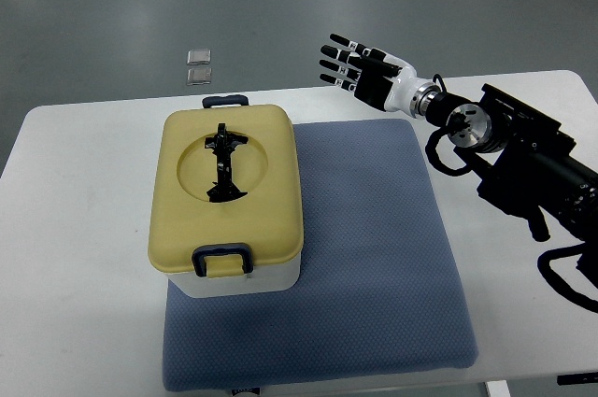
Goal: Open white storage box with right hand
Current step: 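Raise the right hand and swing it toward the yellow-lidded box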
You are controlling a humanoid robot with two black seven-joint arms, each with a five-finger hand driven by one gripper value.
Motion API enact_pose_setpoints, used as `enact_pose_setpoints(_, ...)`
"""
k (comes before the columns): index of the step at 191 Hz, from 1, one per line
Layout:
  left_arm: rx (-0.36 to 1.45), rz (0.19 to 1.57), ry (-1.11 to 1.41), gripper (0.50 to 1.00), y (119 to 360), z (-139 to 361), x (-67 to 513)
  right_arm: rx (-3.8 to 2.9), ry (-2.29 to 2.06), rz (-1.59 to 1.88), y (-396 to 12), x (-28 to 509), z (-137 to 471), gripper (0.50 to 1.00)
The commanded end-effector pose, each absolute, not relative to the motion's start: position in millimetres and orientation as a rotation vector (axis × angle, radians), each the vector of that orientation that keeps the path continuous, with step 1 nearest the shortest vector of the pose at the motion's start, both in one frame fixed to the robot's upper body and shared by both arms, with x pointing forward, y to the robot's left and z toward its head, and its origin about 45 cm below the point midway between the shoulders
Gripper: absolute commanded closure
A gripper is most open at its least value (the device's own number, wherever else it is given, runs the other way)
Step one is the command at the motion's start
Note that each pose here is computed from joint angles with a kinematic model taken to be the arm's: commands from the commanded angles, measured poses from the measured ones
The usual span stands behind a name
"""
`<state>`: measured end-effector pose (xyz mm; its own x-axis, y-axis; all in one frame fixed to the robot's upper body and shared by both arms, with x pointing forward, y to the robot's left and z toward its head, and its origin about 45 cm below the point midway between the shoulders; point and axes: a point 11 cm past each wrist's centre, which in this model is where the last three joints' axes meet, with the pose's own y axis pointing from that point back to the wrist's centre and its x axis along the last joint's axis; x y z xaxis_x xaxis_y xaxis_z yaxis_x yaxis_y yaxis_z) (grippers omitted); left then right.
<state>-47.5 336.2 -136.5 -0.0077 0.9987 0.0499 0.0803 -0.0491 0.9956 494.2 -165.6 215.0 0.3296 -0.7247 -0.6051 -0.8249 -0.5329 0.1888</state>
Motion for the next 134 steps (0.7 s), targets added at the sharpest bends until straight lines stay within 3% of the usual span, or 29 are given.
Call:
enact_pose_setpoints(1, 1.299, 1.216, 1.248, 0.500, 336, -137, -45, -2.428, 1.386, 0.986, -158, 494, 219, 0.566)
enact_pose_setpoints(134, 1.297, 1.216, 1.249, 0.500, 336, -137, -45, -2.556, 1.372, 0.838, -170, 498, 232, 0.566)
